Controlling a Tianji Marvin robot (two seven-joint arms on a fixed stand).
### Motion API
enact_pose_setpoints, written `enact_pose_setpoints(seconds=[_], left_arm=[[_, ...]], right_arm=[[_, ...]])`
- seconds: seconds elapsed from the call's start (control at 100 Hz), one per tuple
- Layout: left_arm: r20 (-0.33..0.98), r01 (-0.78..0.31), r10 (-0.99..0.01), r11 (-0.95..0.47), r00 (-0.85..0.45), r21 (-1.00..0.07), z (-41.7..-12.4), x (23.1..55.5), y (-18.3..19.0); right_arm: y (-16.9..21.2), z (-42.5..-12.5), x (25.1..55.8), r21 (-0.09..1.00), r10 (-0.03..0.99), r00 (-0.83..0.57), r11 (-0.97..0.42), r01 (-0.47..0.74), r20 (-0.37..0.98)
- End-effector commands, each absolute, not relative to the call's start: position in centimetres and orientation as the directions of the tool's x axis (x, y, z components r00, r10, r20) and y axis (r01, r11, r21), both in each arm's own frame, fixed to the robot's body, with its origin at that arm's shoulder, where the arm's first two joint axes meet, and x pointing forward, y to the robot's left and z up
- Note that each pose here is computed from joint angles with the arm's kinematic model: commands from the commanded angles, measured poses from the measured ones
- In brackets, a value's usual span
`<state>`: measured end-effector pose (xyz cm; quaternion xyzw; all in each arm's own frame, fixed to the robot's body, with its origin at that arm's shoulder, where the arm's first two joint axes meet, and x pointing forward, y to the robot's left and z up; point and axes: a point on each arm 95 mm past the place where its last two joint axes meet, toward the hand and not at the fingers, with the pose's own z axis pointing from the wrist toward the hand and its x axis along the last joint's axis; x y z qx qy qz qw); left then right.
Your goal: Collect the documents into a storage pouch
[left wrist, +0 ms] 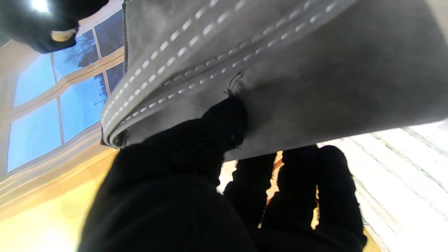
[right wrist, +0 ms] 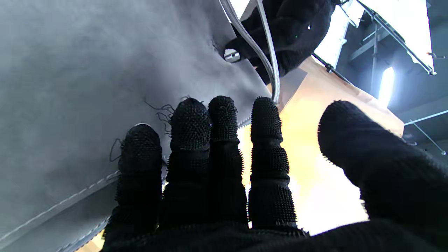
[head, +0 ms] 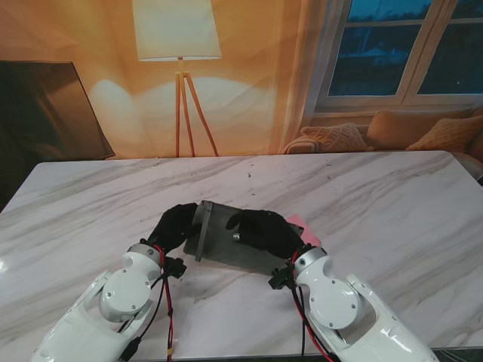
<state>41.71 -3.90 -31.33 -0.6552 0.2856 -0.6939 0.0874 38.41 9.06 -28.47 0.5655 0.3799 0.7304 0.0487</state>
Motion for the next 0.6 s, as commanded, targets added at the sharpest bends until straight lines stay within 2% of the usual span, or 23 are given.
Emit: enact_pose_setpoints(seconds=[0.0, 0.23, 0.59], left_arm=[[0.865, -0.267, -0.479, -0.823, -0.15, -0.502, -30.8, 41.5, -4.8], [0.863, -0.275, -0.476, -0.818, -0.17, -0.505, -30.5, 41.6, -5.5], [0.865, -0.252, -0.453, -0.83, -0.215, -0.497, -30.3, 40.6, -6.9]], right_arm=[[9.4, -28.8, 38.2, 0.608, 0.502, -0.348, -0.699, 0.376, 0.792], [9.8, -28.7, 38.1, 0.608, 0.504, -0.346, -0.71, 0.355, 0.791], [11.1, -29.0, 37.4, 0.569, 0.502, -0.27, -0.743, 0.351, 0.822]])
